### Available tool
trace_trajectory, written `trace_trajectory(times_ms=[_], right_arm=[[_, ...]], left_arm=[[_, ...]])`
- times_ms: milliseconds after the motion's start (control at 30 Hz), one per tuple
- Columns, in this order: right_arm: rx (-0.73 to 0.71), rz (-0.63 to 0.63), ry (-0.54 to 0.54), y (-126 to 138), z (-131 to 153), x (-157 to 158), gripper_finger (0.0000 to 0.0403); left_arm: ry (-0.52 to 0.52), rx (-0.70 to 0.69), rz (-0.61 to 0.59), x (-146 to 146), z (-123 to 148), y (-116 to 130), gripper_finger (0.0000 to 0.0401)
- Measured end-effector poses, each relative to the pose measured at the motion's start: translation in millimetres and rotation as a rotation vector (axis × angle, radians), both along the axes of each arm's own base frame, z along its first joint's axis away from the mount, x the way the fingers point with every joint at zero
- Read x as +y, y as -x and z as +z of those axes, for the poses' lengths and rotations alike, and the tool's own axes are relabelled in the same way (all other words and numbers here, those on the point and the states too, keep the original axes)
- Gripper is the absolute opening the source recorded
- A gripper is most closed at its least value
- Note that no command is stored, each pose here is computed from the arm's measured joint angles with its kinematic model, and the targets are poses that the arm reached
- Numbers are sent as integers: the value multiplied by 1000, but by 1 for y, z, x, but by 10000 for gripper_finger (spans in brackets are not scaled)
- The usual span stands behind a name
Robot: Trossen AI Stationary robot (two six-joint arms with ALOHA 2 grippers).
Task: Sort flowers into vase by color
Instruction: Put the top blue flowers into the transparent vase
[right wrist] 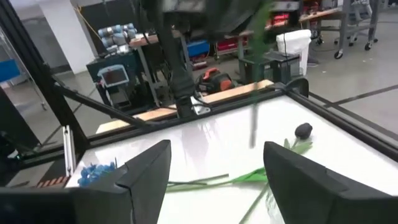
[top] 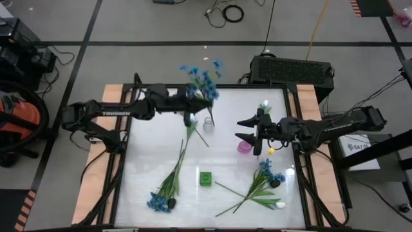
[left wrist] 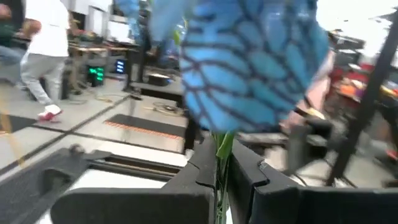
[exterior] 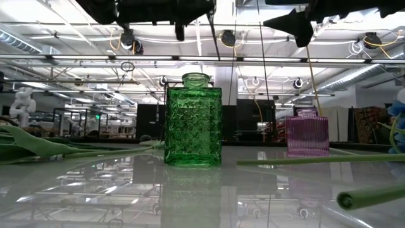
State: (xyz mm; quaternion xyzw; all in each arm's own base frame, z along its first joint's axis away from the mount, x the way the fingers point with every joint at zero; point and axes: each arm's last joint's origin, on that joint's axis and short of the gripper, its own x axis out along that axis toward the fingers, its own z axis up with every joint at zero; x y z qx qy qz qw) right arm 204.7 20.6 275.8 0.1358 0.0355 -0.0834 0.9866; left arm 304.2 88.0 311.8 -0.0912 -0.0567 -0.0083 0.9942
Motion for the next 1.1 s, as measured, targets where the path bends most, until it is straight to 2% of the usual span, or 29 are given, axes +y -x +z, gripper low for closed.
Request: trace_trajectory(times_ms=[133, 367, 500, 567, 733, 1000, 1100], right_arm=[[12, 1, 7, -2, -2, 0, 246], [16, 2, 23, -2, -2, 0, 247], [14, 4, 16, -2, -2, 0, 247], [12, 3, 0, -2, -2, 0, 247], [18, 5, -14, -2, -3, 0, 247], [18, 6, -8, -2, -3, 0, 247], [19, 6, -6, -2, -3, 0, 247]], left_arm=[[43, 28, 4, 2, -14, 3, 15], [34, 29, -84, -25, -39, 8, 15], [23, -86, -16, -26, -36, 13, 15], [22, -98, 12, -21, -34, 14, 15], [30, 7, 14, -13, -45, 14, 15], [1, 14, 90, -2, -46, 17, 15], [5, 57, 136, 4, -50, 18, 15]])
